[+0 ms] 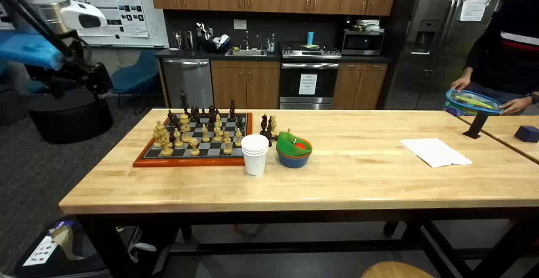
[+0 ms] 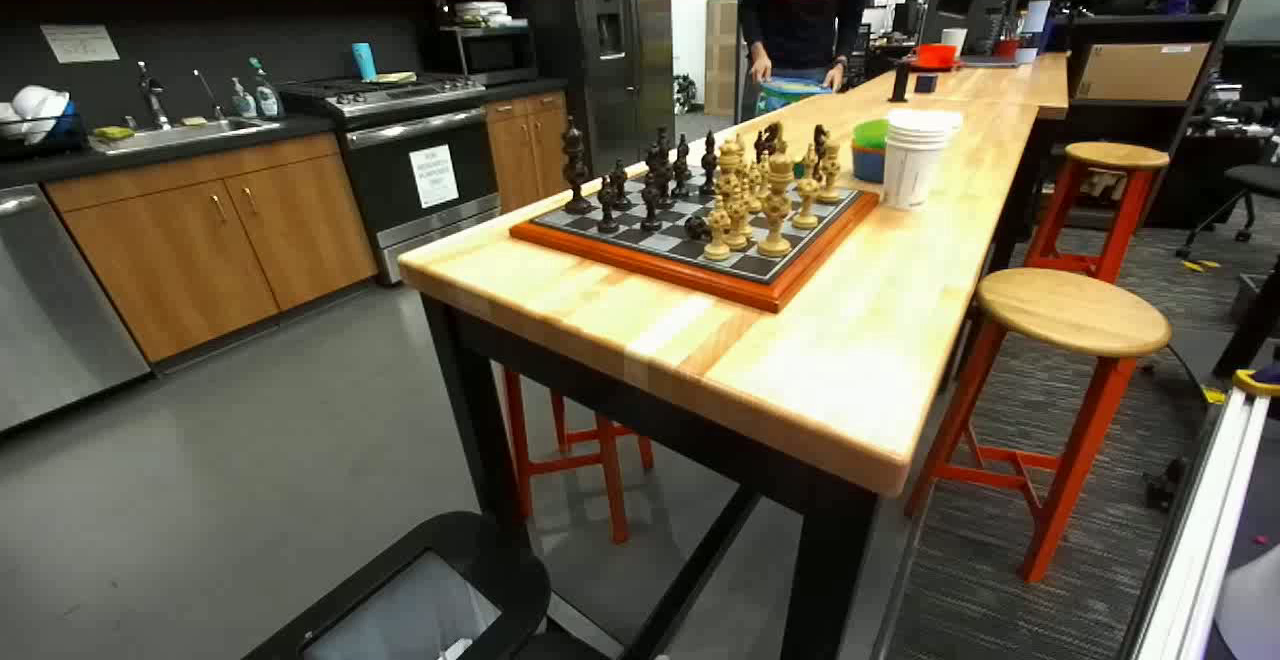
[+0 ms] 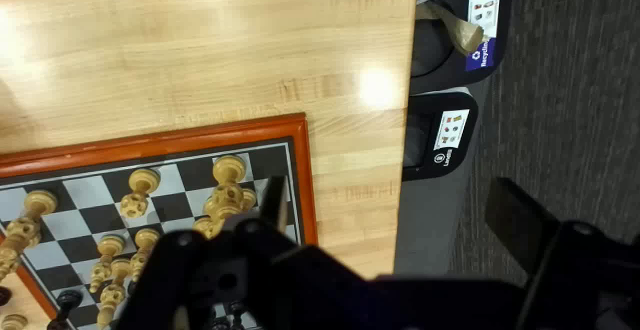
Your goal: Move one yellow chess piece one step forward, then move one black piece to the right back corner of the chess board
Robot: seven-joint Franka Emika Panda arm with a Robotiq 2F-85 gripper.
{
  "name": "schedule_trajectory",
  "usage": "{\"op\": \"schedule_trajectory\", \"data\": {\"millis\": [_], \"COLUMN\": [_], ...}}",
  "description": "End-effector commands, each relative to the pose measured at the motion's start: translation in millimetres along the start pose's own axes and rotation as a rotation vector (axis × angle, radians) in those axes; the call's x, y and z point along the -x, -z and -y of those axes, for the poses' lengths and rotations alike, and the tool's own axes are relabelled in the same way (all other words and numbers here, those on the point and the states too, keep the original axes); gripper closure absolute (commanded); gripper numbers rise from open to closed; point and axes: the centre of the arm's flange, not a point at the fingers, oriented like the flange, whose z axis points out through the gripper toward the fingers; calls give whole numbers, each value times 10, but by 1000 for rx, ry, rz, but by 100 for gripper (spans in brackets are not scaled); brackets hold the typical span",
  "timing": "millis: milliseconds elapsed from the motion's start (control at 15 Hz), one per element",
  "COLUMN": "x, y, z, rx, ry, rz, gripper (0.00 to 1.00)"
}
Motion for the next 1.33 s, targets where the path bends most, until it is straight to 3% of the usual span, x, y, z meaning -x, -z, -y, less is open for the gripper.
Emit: {"op": "schedule_trajectory", "data": {"millis": [0, 667, 1267], "x": [0, -19, -490], "y": [0, -13, -239], "z": [0, -6, -111], "rx": [0, -3, 22], "ry": [0, 4, 82], "rz": [0, 0, 77], "gripper": [0, 0, 0]}}
